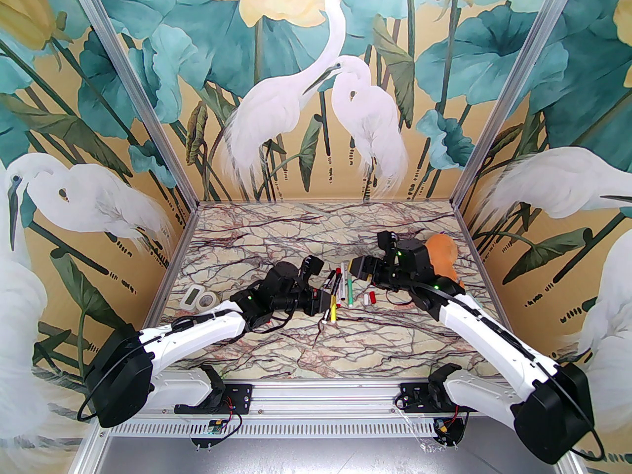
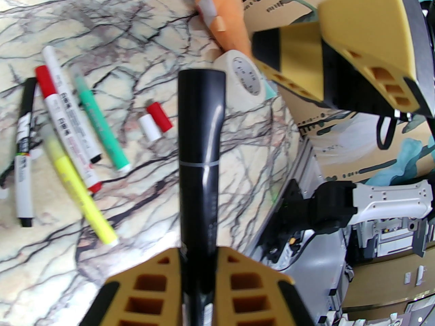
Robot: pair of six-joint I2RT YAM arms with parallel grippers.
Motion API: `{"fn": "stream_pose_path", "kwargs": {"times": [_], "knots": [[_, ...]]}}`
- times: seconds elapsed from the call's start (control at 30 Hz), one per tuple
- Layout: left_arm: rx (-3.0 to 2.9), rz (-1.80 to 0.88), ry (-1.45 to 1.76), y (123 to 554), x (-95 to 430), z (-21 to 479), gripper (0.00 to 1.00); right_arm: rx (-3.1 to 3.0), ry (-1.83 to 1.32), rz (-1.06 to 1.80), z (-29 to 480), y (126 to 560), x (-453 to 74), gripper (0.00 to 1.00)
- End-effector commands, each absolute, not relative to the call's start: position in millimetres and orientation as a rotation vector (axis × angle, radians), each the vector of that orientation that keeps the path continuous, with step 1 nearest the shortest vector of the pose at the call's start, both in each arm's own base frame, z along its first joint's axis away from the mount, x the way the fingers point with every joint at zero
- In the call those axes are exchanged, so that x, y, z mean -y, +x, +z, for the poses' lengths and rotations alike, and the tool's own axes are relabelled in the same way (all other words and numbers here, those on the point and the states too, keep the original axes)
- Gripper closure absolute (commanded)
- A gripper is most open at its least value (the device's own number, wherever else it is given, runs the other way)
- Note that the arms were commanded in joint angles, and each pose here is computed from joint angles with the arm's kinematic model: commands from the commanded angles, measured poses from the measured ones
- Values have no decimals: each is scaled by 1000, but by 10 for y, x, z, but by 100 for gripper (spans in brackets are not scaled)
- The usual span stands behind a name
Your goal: Open the pen caps
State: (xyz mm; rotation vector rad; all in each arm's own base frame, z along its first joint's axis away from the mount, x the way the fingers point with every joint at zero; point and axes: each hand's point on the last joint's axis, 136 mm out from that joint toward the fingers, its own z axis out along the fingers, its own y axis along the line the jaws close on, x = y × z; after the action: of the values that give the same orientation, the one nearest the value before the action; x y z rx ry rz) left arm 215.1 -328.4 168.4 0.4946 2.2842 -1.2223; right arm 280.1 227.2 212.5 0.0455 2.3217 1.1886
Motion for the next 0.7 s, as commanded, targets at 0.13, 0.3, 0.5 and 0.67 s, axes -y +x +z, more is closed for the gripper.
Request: {"fn": "stream_pose_path", "kwargs": {"times": [0.13,0.3,0.5,0.67], "knots": [[-2181,-1312,499,2106,3471,1922,86,-2312,-37,1226,2170,2771,-2436,42],[-2196,-1308,524,2067,3554,1868,86,-2321,-48,1234,2148,2761,-2478,50],[-2183,-1314,514,2071,3579,1872,88,-2333,-53,1247,2123,2742,-2505,58],[-2169,-1325,515,2062,3591,1888,89,-2366,-46,1244,2030,2733,-2518,59]]}}
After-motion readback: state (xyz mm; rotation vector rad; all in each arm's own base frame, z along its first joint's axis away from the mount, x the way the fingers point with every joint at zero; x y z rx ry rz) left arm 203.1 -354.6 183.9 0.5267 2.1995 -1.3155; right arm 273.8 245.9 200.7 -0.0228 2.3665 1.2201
